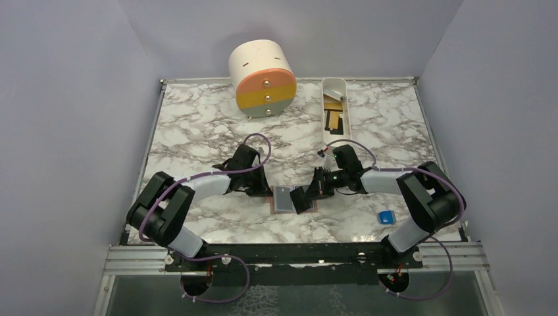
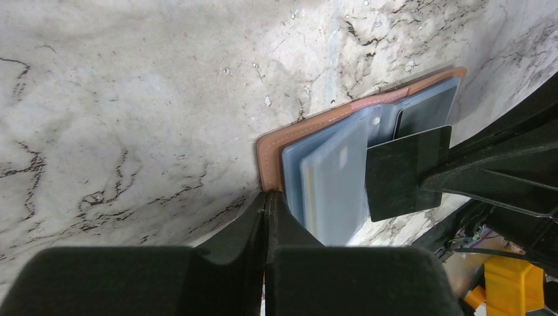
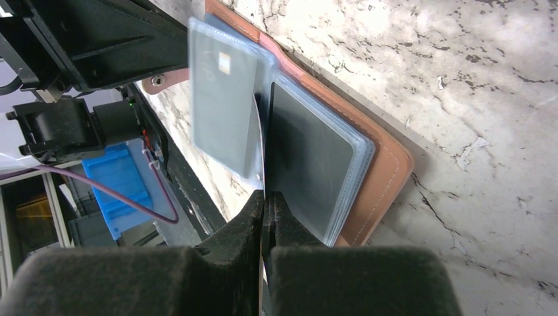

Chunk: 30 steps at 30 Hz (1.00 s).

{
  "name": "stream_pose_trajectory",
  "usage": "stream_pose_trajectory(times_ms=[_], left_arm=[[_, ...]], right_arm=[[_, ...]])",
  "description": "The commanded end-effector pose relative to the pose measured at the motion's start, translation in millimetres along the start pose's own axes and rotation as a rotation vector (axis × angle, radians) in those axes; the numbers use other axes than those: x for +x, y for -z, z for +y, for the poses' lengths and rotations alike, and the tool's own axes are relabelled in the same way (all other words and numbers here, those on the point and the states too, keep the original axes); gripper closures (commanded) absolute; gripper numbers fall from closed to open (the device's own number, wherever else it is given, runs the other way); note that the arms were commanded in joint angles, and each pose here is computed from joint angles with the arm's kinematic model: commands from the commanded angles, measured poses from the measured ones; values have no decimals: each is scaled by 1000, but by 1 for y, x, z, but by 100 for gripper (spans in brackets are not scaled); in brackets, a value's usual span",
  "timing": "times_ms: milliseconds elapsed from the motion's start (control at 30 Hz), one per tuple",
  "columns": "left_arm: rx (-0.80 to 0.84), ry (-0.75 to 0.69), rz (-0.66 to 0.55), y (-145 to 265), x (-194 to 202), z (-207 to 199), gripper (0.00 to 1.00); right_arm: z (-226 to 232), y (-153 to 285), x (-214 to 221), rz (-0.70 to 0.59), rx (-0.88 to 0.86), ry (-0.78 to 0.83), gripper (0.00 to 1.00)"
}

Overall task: Put the credit cards into the card holder
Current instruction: Insert the credit card into the card holder.

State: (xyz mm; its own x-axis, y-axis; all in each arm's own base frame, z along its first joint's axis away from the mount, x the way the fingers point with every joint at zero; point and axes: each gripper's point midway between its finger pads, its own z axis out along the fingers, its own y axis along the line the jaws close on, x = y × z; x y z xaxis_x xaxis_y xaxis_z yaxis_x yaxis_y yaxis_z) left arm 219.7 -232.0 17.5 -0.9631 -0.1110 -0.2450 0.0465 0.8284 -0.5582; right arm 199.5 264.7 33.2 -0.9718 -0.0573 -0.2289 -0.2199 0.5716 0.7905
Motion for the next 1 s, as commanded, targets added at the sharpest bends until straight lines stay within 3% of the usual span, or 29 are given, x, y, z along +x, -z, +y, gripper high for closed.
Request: stream_pose_trajectory(times_ms=[0,967], left_arm=[[-78,13,43,-8,20,26,98],[-4,110,59,-12,35,21,98]], right_arm=[[6,3,-2,-18,-16,17,99],[-4,-8,-2,-51,-31,-32,99]])
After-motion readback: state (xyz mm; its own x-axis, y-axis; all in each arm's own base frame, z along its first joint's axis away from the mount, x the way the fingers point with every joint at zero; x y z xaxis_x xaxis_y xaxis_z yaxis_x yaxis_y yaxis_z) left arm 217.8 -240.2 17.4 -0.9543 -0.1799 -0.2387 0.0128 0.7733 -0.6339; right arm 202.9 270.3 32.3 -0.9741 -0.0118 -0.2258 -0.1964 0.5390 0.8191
